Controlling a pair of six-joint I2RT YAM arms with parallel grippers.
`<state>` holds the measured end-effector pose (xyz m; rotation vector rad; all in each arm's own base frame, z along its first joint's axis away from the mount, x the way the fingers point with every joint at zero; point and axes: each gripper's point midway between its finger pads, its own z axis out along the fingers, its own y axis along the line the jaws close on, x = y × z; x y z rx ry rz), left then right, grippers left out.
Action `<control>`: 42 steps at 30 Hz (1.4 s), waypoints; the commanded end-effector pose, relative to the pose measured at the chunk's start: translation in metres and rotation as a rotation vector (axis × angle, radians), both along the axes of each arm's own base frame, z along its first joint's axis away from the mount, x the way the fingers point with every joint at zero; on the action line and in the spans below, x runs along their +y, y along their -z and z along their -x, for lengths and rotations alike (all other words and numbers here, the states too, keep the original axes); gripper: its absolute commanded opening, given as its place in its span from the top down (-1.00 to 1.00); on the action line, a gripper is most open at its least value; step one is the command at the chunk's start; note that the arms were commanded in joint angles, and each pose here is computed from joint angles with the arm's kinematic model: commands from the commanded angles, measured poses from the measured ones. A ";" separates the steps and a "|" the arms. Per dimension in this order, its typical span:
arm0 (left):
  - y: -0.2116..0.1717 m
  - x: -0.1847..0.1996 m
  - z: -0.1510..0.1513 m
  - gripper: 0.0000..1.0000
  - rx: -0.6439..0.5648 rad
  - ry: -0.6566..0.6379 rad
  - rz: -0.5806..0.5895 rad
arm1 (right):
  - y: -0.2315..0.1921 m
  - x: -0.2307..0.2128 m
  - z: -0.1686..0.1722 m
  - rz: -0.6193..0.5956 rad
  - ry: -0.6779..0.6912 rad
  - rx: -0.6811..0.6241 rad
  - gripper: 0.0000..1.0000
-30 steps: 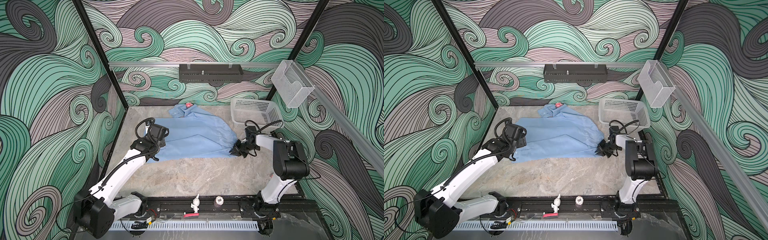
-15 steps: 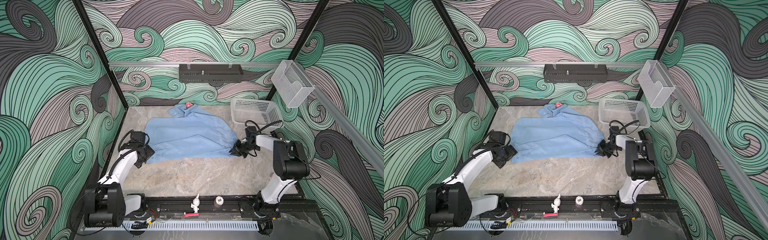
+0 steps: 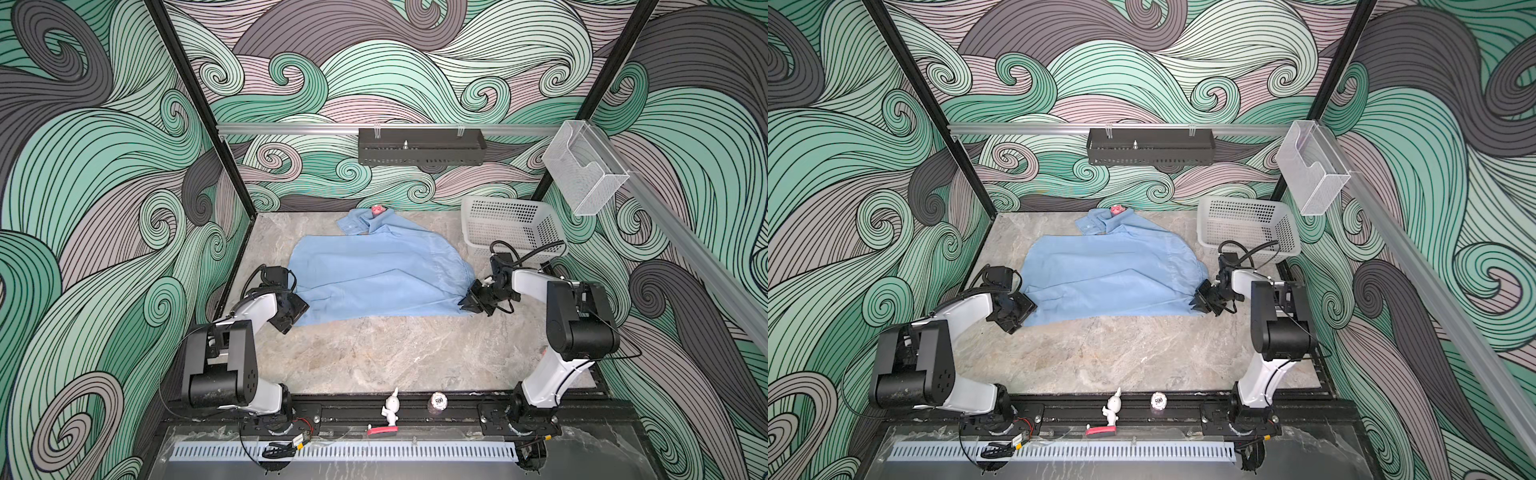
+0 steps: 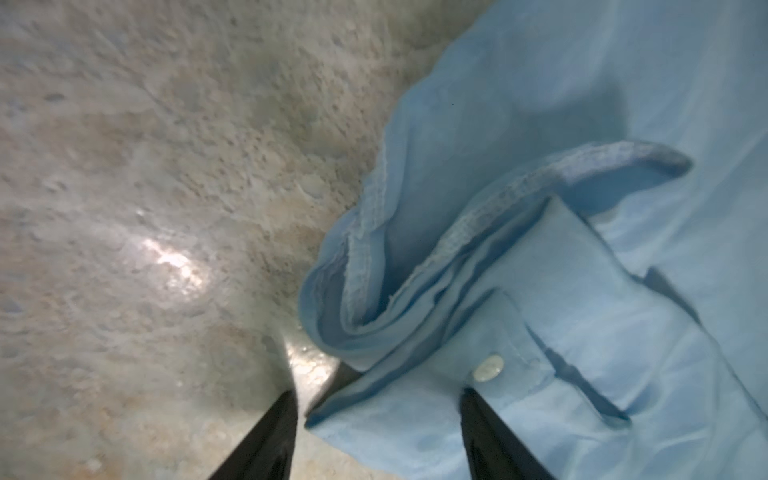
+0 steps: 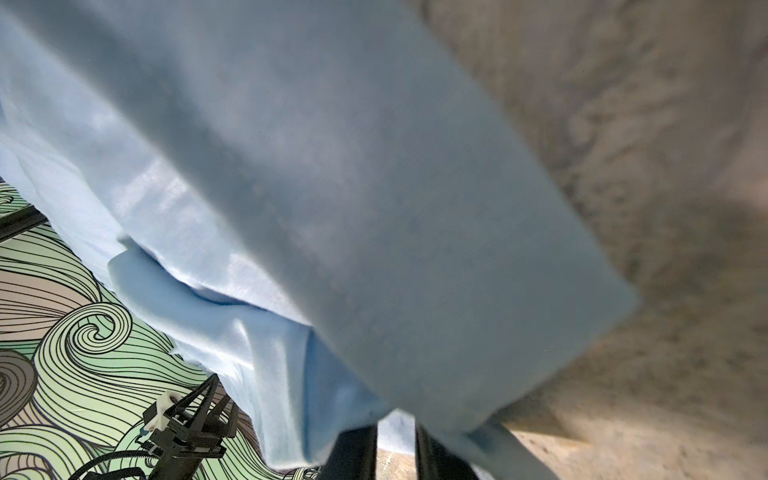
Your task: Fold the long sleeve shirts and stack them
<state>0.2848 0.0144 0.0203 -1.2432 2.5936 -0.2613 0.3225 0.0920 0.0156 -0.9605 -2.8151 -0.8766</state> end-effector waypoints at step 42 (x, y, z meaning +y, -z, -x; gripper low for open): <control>-0.371 -0.248 -0.188 1.00 -0.850 0.814 0.143 | -0.095 -0.006 0.019 0.063 -0.034 -0.129 0.04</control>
